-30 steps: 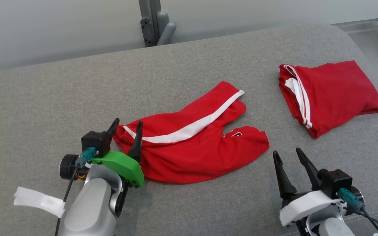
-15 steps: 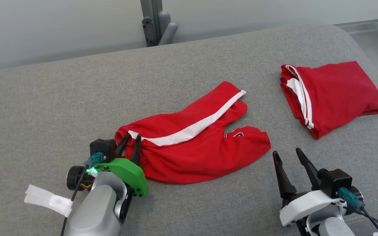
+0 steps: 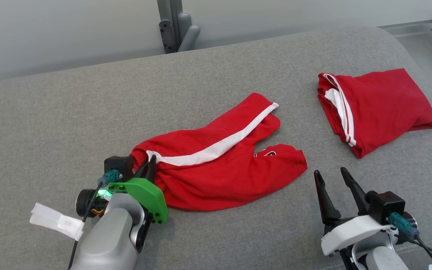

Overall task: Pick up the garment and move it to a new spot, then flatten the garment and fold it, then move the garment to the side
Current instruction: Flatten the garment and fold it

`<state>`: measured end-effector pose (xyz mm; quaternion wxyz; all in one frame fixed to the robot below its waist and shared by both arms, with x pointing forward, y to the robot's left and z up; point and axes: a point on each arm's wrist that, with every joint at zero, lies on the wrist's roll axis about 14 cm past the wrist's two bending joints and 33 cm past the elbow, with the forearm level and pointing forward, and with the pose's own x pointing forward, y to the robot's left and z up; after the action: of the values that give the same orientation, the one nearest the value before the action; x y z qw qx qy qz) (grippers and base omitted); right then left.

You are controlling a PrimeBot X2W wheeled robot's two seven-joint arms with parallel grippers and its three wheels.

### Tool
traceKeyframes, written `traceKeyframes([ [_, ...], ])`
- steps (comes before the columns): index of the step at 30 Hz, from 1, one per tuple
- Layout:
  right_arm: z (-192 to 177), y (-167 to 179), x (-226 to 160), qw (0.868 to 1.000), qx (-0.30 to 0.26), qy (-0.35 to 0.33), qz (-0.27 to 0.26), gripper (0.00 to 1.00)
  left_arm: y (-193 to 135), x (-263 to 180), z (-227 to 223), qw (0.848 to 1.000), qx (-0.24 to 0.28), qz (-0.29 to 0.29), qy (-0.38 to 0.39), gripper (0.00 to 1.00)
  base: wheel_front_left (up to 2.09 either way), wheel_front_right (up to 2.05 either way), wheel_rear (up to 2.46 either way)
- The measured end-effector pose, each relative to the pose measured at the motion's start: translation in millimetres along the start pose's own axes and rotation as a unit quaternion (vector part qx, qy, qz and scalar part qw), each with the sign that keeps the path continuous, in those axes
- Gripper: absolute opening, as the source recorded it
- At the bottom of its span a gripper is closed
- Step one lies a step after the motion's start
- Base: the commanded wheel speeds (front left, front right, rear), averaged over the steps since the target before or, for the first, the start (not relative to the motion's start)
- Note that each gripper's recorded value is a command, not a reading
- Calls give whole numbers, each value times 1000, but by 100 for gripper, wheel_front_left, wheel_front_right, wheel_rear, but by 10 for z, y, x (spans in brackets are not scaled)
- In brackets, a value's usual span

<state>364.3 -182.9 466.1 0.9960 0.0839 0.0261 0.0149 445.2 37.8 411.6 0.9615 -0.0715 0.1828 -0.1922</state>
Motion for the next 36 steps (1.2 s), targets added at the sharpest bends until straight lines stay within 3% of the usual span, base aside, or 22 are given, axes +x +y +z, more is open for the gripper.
traceKeyframes([
  [4, 60, -20, 31, 1000, 0, -9, -2, 100, -3, -1, 106, 1000, -8, -1, -18, 0, 0, 0, 0],
  [8, 189, -3, 130, 1000, -1, -30, 2, 100, -12, -61, 490, 996, -23, -3, -90, 0, 0, 0, 0],
  [15, 290, 161, 392, 999, 1, -44, 28, 100, 242, -517, 331, 991, -42, 38, -117, 0, 0, 0, 0],
  [24, 129, 525, 850, 995, 13, -11, 99, 100, 629, -824, 58, 988, -58, 96, -102, 0, 0, 0, 0],
  [36, -329, 707, 1477, 982, -16, 96, 159, 100, 815, -742, -217, 989, -71, 115, -63, 0, 0, 0, 0],
])
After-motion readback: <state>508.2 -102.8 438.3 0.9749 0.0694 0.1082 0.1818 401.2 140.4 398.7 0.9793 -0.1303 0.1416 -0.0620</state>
